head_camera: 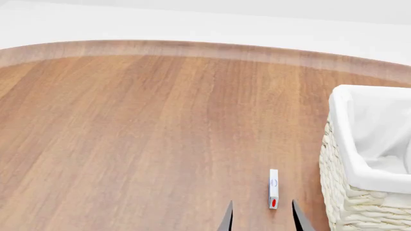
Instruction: Pick up the ketchup, and put it in the basket.
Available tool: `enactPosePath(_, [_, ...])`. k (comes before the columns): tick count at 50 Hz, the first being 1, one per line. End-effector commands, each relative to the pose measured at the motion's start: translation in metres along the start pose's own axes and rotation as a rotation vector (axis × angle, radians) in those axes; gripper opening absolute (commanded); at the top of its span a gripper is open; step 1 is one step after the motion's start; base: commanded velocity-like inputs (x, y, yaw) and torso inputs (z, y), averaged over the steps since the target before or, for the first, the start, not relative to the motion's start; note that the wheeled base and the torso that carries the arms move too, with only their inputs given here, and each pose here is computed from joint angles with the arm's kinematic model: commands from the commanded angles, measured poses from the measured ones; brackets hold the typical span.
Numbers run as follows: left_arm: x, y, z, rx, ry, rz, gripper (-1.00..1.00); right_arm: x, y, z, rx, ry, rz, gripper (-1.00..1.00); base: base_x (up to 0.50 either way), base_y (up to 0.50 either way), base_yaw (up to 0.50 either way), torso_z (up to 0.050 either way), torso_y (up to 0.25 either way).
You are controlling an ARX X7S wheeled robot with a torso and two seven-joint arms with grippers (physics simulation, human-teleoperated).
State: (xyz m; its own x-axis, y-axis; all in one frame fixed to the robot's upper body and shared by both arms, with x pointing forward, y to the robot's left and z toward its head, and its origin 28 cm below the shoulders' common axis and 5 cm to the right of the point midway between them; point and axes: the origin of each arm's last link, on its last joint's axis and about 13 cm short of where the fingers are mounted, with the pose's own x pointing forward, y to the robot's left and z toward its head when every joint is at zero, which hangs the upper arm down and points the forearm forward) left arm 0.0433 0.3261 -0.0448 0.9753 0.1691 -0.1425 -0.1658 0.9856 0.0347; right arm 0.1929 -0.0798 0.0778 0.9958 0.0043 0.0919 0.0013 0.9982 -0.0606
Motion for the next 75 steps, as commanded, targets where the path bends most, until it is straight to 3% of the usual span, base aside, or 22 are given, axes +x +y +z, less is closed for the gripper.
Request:
enactPosePath(1, [0.010, 0.003, -0.011, 0.036, 0.009, 0.018, 1.00, 0.000, 0.001, -0.001, 0.000, 0.002, 0.004, 1.00, 0.00, 0.00, 0.00, 0.000, 0.000])
enactPosePath(26, [0.031, -0.003, -0.014, 0.047, -0.017, -0.035, 1.00, 0.000, 0.002, -0.002, 0.005, 0.007, 0.013, 1.00, 0.00, 0.00, 0.00, 0.000, 0.000])
enactPosePath(45, [0.038, -0.002, -0.021, 0.041, -0.016, -0.010, 1.00, -0.001, 0.003, -0.002, 0.009, 0.008, 0.019, 1.00, 0.00, 0.00, 0.00, 0.000, 0.000])
enactPosePath(67, [0.045, -0.008, -0.037, 0.030, 0.032, -0.031, 1.00, -0.001, 0.004, -0.003, 0.013, 0.012, 0.025, 1.00, 0.00, 0.00, 0.00, 0.000, 0.000])
enactPosePath(68, [0.045, -0.008, -0.037, 0.029, 0.031, -0.030, -1.00, 0.000, 0.004, -0.003, 0.011, 0.011, 0.027, 1.00, 0.00, 0.00, 0.00, 0.000, 0.000])
enactPosePath(75, [0.044, -0.007, -0.033, 0.033, 0.016, -0.019, -1.00, 0.000, 0.004, -0.004, 0.013, 0.014, 0.028, 1.00, 0.00, 0.00, 0.00, 0.000, 0.000])
